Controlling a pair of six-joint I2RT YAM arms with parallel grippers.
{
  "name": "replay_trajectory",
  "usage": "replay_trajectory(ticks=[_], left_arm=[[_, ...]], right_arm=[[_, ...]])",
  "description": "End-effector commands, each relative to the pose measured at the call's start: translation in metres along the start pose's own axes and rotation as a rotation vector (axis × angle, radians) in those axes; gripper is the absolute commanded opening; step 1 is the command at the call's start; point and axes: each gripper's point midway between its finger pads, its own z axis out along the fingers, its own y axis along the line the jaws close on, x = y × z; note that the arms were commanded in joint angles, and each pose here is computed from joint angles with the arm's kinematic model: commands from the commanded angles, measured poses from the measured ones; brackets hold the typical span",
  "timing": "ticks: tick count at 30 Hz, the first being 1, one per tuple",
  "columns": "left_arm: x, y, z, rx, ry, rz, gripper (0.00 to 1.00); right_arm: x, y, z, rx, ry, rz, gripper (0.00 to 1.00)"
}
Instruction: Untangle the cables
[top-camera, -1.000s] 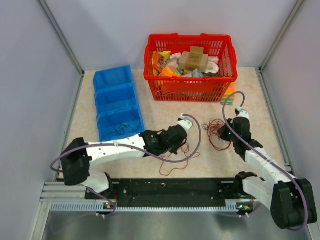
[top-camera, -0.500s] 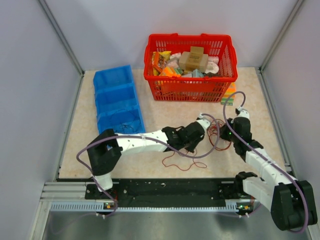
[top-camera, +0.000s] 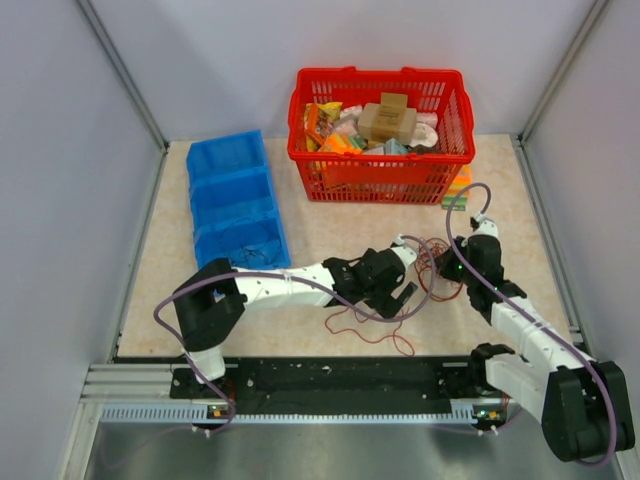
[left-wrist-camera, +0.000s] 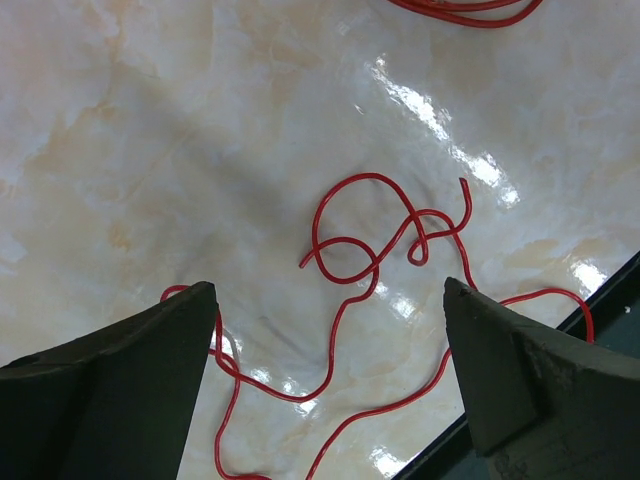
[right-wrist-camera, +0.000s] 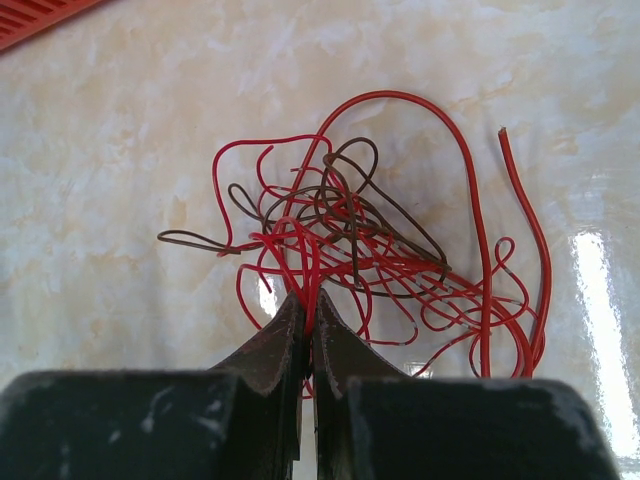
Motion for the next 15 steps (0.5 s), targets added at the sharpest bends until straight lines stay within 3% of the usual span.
replay_trajectory(ticks=[1,10,15], left_arm=[[-0.007,-0.018,0.002,0.074,-0.012,0.010,0.98],[0.007,-0.039,0.029,0.138,0.051,-0.036,0.95],[0.016,-0.039,0.045,0.094,0.078,-0.019,0.79]], right_arm=[[-0.012,0.004,0.001,-0.019,-0.041,0.008,0.00],[-0.012,0.005,0.002,-0.021,-0.038,0.008,0.00],[-0.012,0.004,0.002,-0.018,-0.042,0.009,0.00]])
